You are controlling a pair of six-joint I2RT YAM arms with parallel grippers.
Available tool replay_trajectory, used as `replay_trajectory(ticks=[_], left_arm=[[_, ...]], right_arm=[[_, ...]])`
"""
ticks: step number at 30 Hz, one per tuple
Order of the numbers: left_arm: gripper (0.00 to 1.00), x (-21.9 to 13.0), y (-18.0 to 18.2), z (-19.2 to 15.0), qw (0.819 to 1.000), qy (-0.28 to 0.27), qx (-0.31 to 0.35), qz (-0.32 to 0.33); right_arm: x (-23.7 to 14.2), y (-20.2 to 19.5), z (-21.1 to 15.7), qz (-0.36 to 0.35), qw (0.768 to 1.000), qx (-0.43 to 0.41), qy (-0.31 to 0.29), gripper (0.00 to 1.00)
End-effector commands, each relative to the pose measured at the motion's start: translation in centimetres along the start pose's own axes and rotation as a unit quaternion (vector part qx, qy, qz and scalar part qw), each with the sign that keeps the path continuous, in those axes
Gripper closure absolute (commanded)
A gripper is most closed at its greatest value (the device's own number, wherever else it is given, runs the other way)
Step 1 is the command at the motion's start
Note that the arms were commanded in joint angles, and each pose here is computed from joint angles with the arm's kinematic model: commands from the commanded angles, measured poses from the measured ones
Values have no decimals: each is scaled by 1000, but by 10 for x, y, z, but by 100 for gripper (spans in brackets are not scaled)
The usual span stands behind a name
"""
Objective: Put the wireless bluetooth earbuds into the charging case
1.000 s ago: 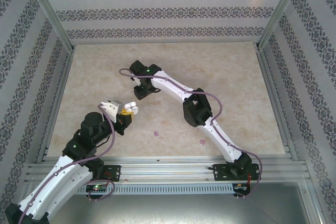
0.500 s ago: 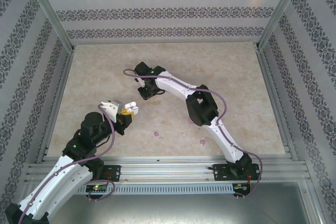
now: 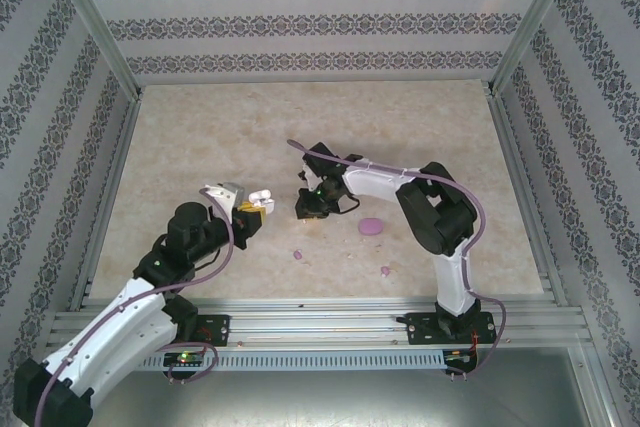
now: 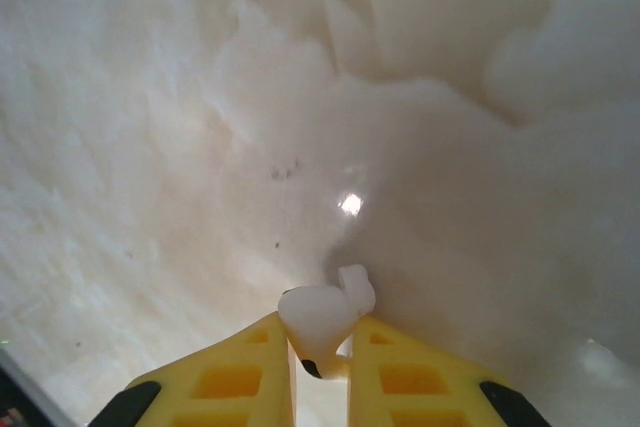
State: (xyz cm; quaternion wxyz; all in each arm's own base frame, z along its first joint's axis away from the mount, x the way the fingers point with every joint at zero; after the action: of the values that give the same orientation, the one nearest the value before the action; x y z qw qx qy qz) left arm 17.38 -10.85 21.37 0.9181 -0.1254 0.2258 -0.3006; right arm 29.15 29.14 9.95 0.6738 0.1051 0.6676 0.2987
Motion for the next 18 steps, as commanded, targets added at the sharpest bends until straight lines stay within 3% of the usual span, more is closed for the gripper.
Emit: replay_trajectory(ticks=[1, 12, 18], left_arm=[[100, 2, -10, 16, 999, -37, 3, -35], [100, 3, -11, 18, 999, -36, -2, -39], [100, 0, -10, 15, 999, -38, -3, -35]], right_arm=[[-1, -3, -12, 47, 997, 58, 23, 84], [-30, -46, -11, -27, 993, 113, 6, 66], [-46, -54, -18, -66, 991, 114, -5, 61]])
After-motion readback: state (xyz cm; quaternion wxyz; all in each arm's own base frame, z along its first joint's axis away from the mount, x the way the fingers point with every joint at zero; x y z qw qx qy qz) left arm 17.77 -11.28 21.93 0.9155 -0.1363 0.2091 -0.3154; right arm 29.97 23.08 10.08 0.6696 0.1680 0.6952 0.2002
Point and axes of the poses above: each hand's point on the last joint's axis, 136 mm out from that joint toward the fingers, its own x axis out along the fingers, its own y axis along the line the jaws close on, z = x × y, the point moved 9 cm from there along -x, back along the fingers, and after that the axes turned 4 degrees about -x, right-handed, at the moved point
